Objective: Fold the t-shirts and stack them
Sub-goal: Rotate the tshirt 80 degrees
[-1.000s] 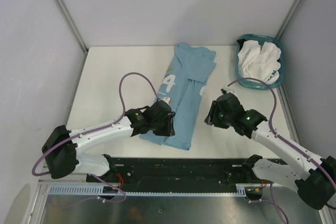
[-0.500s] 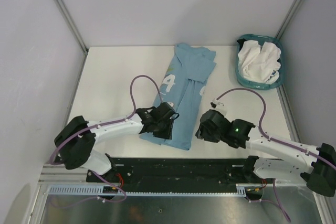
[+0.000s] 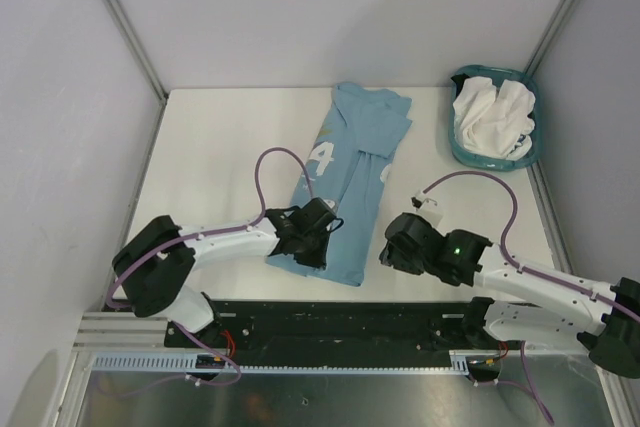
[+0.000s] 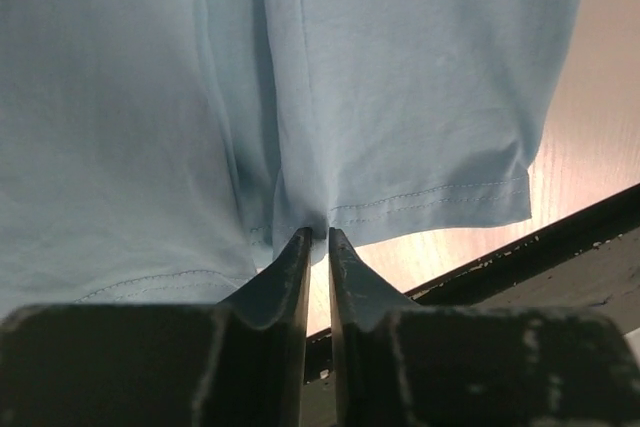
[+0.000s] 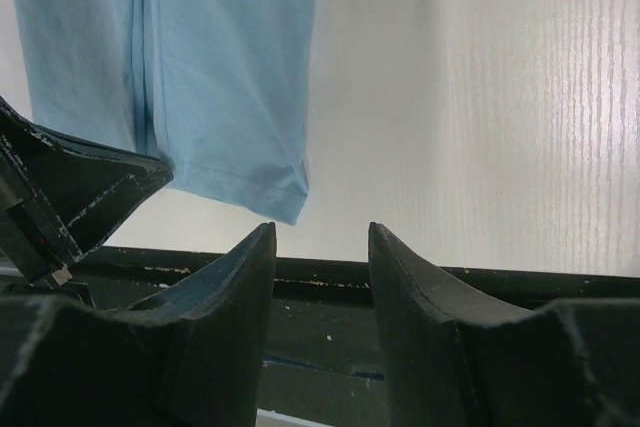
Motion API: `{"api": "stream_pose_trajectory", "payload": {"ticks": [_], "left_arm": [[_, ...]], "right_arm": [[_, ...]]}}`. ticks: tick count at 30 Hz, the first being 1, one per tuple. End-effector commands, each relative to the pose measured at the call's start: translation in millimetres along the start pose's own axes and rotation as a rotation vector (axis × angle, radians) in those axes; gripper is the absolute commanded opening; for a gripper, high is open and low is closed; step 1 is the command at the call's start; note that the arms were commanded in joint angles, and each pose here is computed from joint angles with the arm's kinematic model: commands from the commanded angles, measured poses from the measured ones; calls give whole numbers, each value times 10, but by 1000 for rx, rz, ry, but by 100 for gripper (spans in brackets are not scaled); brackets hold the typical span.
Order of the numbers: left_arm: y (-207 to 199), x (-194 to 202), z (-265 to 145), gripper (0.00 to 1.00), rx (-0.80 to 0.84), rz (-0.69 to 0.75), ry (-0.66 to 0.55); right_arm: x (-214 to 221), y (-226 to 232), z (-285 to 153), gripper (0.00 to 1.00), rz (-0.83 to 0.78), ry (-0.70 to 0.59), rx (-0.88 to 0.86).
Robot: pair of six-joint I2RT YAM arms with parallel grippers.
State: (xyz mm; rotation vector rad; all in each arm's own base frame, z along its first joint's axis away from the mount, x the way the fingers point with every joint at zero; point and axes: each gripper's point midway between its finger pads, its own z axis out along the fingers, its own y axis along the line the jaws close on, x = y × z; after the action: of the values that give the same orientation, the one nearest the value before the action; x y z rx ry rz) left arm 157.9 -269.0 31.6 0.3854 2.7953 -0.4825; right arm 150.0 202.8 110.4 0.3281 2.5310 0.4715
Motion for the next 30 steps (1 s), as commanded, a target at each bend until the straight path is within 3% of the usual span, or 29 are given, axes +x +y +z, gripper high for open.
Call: {"api": "stream_pose_trajectory", "payload": {"ticks": [1,3,7,24,30], "left_arm": [[39,-6,-9,11,5,8,-17],[57,8,-23,3,3,1,-22],[94,47,-100,0,10,-25,-38],[290,208,-147,0,-5,-91,-10],[244,104,-224,7,11,-95,-45]], "right_arm": [[-69,-101,-49,46,27,-47,27],[-70,-118,-63,47,29,-49,28],[-54,-141,-73,47,33,-45,30],[384,26,296,47,-8,50,-7],[577,196,351,47,-17,79,-47]]}}
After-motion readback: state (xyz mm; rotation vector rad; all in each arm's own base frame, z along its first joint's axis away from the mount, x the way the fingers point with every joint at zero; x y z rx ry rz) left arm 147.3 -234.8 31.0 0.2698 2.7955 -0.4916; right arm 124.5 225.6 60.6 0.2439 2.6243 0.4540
